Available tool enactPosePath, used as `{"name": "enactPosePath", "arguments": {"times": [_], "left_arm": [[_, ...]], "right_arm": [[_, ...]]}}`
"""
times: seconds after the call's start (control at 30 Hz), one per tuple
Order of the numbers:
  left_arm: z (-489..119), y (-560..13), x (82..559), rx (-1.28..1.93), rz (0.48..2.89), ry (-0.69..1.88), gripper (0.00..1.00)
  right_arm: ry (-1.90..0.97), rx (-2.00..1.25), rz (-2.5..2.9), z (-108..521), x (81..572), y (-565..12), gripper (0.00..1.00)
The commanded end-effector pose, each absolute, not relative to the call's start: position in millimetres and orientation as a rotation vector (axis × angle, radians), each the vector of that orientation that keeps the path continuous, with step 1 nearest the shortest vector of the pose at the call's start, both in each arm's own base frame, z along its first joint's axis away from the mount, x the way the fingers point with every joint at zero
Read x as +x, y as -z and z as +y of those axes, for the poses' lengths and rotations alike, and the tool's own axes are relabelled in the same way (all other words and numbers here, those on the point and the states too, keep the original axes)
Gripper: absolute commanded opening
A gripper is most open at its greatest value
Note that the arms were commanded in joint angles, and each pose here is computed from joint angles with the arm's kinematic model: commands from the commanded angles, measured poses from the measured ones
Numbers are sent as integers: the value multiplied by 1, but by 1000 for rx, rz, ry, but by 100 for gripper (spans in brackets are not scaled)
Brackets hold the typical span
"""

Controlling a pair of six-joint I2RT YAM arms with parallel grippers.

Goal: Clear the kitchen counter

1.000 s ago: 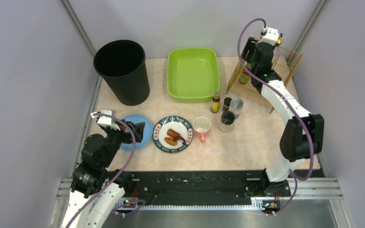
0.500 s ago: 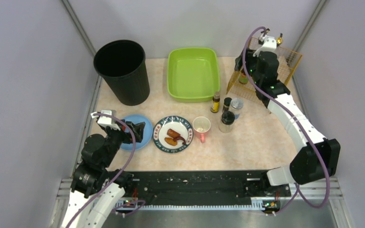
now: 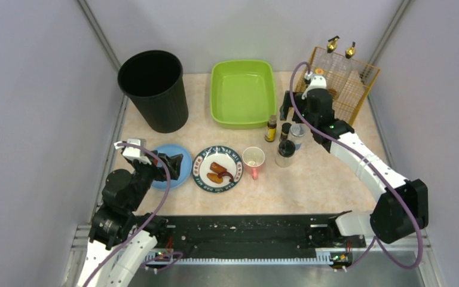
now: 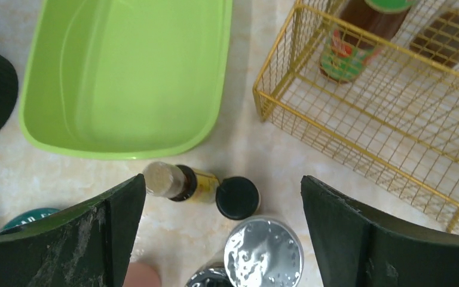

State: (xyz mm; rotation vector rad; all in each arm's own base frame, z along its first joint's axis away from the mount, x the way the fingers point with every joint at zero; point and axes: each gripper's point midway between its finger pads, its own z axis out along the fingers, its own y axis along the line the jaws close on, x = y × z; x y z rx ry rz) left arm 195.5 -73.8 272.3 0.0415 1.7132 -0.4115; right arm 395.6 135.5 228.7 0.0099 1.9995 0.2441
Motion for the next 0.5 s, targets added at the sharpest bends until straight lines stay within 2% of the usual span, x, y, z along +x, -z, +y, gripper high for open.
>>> {"name": "enactPosePath", "arguments": {"times": [0.0, 0.47], "left_arm": [[-76, -283, 195, 55, 1664, 430, 99], [-75, -282, 195, 52, 1668, 424, 99]], "right_arm": [[-249, 37, 1960, 131, 381, -237, 99], [-179, 77, 2014, 117, 365, -208, 98]]}}
